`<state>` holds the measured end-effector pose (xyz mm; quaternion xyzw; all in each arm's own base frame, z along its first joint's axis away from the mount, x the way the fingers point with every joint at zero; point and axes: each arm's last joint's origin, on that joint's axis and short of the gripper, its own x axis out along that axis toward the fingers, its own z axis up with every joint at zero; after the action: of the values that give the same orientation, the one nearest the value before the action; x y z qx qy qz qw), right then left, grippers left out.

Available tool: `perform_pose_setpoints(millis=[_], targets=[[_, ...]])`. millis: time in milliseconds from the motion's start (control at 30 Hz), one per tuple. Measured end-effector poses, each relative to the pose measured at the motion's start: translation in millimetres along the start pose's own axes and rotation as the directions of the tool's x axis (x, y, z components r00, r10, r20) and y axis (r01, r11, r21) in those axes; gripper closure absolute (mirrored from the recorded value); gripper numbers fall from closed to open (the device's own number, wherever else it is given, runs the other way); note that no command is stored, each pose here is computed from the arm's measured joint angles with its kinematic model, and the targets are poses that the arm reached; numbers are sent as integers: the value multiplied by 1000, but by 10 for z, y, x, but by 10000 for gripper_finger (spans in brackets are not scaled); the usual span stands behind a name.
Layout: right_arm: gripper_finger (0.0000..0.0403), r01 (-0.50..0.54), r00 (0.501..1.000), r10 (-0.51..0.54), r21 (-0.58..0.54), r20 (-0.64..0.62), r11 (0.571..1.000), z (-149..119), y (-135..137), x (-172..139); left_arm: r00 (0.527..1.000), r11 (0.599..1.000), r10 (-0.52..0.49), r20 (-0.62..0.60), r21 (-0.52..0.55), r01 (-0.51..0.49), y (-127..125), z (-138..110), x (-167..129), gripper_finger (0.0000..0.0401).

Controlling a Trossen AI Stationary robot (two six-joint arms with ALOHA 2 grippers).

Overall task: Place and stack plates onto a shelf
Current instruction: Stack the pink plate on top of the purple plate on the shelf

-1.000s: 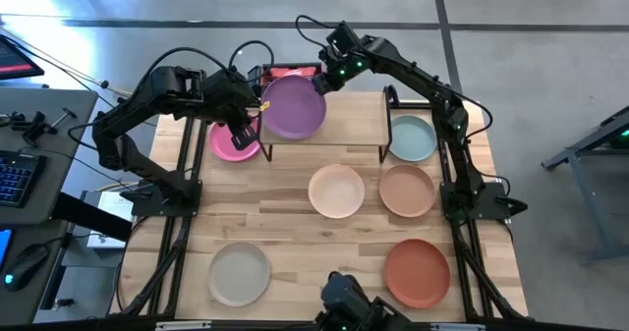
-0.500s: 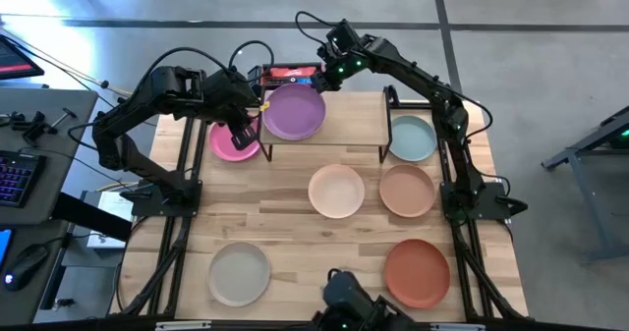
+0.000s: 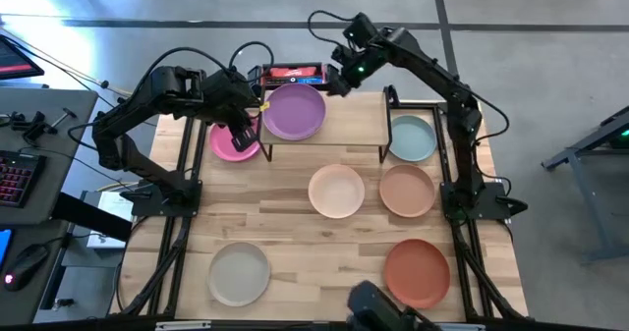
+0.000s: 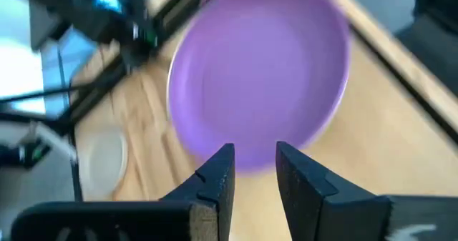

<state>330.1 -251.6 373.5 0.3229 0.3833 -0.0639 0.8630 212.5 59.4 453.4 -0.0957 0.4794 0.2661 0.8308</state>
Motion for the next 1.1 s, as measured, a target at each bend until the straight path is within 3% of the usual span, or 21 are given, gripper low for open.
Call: perform_pose_setpoints(millis=[333, 467, 733, 933, 1100], targets=[[318, -28, 967, 14, -53, -254, 998, -401, 425, -223, 1000, 999, -21, 1, -39, 21, -74, -18, -14, 279], [318, -54, 960, 28, -87, -278, 995, -454, 628, -162, 998, 1000, -10, -59, -13, 9, -123, -94, 121, 279], [318, -102, 938, 60, -105, -342, 989, -586, 1034, 18, 967, 999, 13, -253, 51, 0, -174, -480, 501, 279], [318, -123, 921, 73, -108, -383, 987, -689, 1279, 124, 940, 999, 26, -340, 38, -13, -117, -826, 644, 279], [318, -66, 919, 3, -147, -394, 987, -771, 1439, 198, 913, 998, 54, -405, 53, -35, -78, -1090, 777, 279]])
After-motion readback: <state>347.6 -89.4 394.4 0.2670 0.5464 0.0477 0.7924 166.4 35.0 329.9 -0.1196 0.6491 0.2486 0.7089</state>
